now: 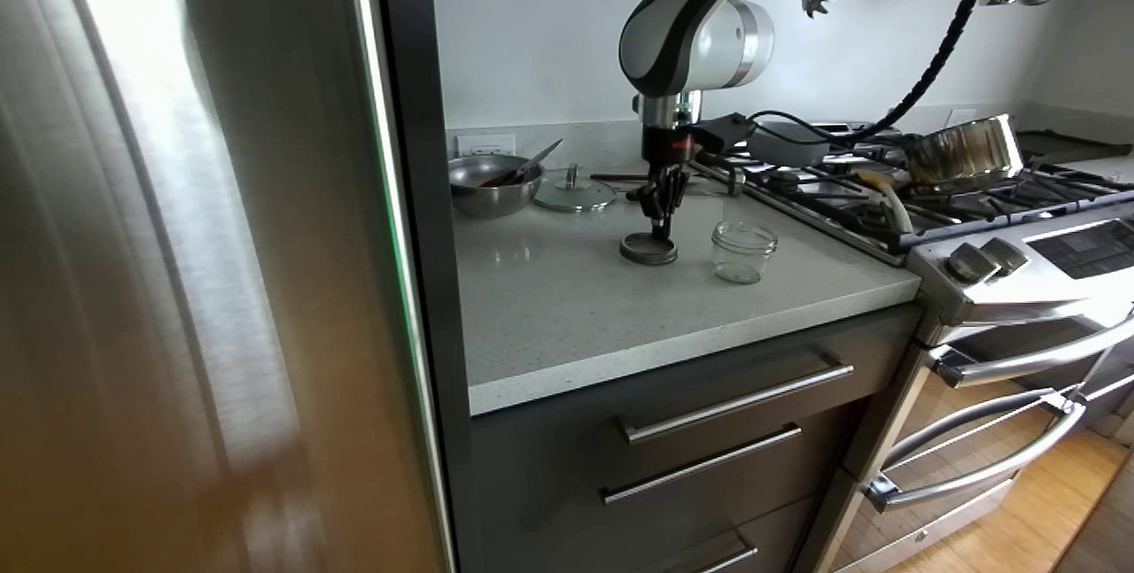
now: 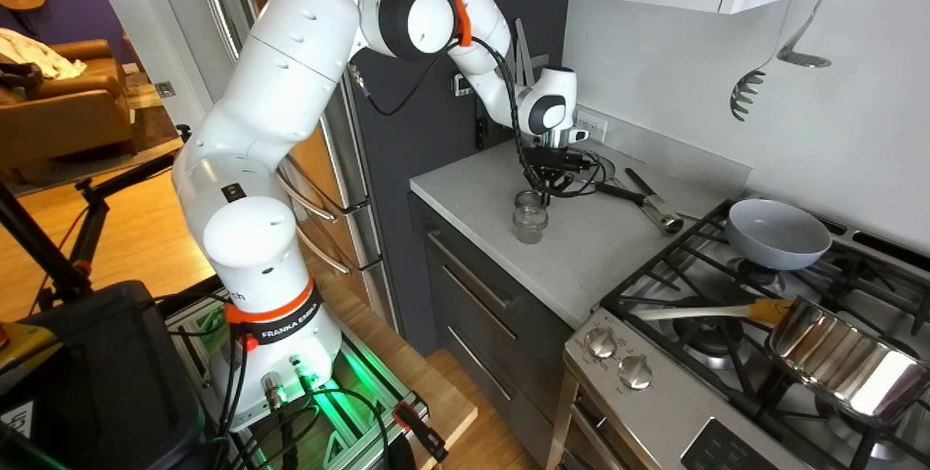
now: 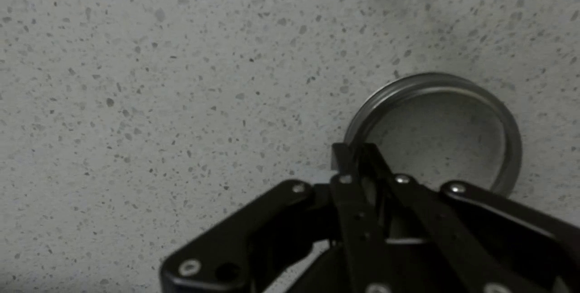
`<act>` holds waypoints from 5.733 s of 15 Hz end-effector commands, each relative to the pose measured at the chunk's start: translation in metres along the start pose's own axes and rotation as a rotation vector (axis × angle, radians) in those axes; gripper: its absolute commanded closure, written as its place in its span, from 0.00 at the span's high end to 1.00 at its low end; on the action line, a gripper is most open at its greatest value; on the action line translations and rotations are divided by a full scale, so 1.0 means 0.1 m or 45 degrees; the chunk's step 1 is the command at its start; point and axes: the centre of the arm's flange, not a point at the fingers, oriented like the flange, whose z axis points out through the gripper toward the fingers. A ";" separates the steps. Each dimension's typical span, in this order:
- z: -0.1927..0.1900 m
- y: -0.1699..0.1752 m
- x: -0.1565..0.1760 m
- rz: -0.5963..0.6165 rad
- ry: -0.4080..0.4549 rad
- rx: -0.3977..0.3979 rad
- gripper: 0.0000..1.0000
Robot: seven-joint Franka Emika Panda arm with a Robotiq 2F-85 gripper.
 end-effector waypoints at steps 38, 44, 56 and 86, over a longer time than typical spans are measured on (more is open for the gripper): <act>0.04 -0.18 0.27 0.077 -0.113 -0.031 0.37; -0.05 -0.15 0.16 0.028 -0.090 -0.037 0.41; -0.09 -0.19 0.18 -0.191 -0.050 0.027 0.38; -0.07 -0.19 0.13 -0.250 -0.083 0.024 0.01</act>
